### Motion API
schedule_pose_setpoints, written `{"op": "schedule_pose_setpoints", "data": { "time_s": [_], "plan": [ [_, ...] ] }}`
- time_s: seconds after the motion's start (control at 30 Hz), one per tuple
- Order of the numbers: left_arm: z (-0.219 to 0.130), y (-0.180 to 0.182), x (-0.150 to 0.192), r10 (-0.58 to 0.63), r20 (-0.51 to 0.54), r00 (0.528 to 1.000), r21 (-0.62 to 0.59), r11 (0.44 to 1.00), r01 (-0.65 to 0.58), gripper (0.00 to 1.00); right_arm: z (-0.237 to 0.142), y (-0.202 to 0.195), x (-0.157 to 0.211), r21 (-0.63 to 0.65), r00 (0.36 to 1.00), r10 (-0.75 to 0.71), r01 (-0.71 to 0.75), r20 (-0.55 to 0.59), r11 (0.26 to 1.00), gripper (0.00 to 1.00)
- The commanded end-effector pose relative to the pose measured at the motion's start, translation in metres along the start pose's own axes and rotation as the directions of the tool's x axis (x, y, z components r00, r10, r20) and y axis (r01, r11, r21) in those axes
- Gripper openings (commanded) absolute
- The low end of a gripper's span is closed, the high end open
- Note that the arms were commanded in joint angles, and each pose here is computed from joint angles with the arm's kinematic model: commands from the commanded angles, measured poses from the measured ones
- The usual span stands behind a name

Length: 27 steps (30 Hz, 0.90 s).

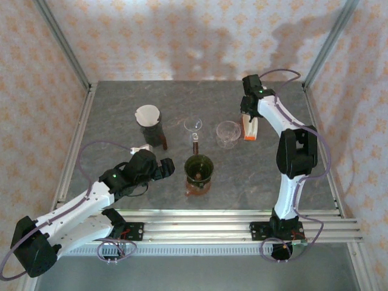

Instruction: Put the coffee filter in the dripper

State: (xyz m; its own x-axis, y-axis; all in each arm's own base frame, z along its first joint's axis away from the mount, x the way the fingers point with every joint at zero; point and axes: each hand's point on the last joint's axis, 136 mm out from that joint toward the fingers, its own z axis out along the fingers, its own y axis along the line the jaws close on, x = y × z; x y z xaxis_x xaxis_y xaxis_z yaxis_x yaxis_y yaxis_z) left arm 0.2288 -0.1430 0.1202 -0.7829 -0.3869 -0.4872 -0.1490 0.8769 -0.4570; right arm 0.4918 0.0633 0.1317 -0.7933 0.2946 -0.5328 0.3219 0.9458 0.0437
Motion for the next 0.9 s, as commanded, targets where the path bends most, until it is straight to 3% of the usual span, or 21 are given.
{"op": "schedule_pose_setpoints", "data": {
  "time_s": [0.0, 0.2, 0.7, 0.87],
  "plan": [
    [0.002, 0.005, -0.004, 0.0, 0.021, 1.0, -0.022, 1.0, 0.0, 1.0, 0.001, -0.005, -0.005, 0.022, 1.0, 0.011, -0.011, 0.002, 1.0, 0.17],
    [0.003, 0.006, -0.003, -0.001, 0.016, 1.0, -0.023, 1.0, 0.001, 1.0, -0.01, -0.003, -0.012, 0.005, 1.0, 0.008, -0.009, 0.03, 1.0, 0.0],
    [0.001, 0.005, -0.004, -0.007, 0.021, 1.0, -0.013, 1.0, 0.007, 1.0, -0.087, -0.029, -0.026, 0.003, 0.985, 0.04, -0.041, 0.168, 0.999, 0.0],
    [-0.006, -0.001, -0.008, -0.002, 0.025, 1.0, 0.014, 1.0, 0.001, 1.0, -0.137, -0.035, -0.022, -0.06, 0.965, 0.07, -0.057, 0.251, 0.997, 0.0]
  ]
}}
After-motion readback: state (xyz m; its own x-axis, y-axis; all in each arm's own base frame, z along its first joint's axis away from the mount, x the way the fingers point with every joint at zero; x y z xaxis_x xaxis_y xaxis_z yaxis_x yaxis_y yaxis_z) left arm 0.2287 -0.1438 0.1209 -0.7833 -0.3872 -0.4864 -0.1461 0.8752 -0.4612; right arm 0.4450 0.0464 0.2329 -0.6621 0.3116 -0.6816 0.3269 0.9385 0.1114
